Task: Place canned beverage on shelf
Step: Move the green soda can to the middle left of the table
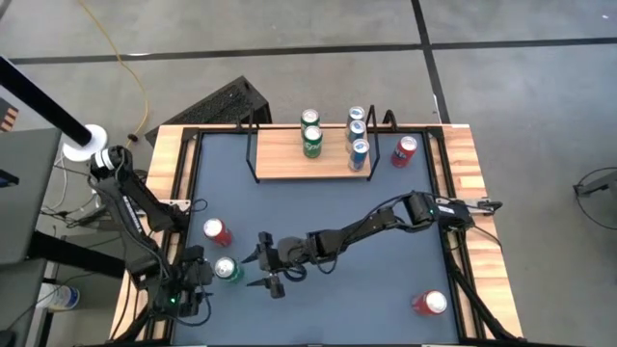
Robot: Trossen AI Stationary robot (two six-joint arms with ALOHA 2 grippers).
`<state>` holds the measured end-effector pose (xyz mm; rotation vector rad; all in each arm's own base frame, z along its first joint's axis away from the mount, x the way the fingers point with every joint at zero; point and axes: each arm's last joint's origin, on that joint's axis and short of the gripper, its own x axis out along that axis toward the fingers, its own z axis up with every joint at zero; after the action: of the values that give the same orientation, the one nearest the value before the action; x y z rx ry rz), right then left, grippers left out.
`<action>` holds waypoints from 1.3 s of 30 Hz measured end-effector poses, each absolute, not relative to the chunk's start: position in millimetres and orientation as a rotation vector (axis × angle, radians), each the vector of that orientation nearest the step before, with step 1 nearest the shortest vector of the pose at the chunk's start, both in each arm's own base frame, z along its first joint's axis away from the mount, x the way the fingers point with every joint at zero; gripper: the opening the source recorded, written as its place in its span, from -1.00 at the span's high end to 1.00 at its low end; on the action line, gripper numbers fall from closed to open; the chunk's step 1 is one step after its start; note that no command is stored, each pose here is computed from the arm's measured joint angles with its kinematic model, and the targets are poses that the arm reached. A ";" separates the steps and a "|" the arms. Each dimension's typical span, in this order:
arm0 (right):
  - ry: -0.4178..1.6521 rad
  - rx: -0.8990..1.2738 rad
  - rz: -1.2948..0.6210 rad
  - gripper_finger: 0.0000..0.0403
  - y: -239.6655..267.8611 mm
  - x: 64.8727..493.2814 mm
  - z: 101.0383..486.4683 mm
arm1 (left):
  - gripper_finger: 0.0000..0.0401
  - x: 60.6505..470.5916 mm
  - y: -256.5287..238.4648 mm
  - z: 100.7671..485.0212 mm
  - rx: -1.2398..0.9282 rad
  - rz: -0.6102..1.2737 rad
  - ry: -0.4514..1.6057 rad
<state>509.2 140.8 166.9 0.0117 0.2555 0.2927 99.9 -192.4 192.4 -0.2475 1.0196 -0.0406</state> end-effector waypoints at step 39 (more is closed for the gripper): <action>0.511 -0.144 0.231 -0.44 161.2 456.0 242.2 | 1.00 147.1 -147.9 145.5 -0.143 0.002 0.745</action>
<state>456.0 161.2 242.2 -0.1437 0.5113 0.2310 147.1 -147.9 145.5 -0.1433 0.7453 0.0024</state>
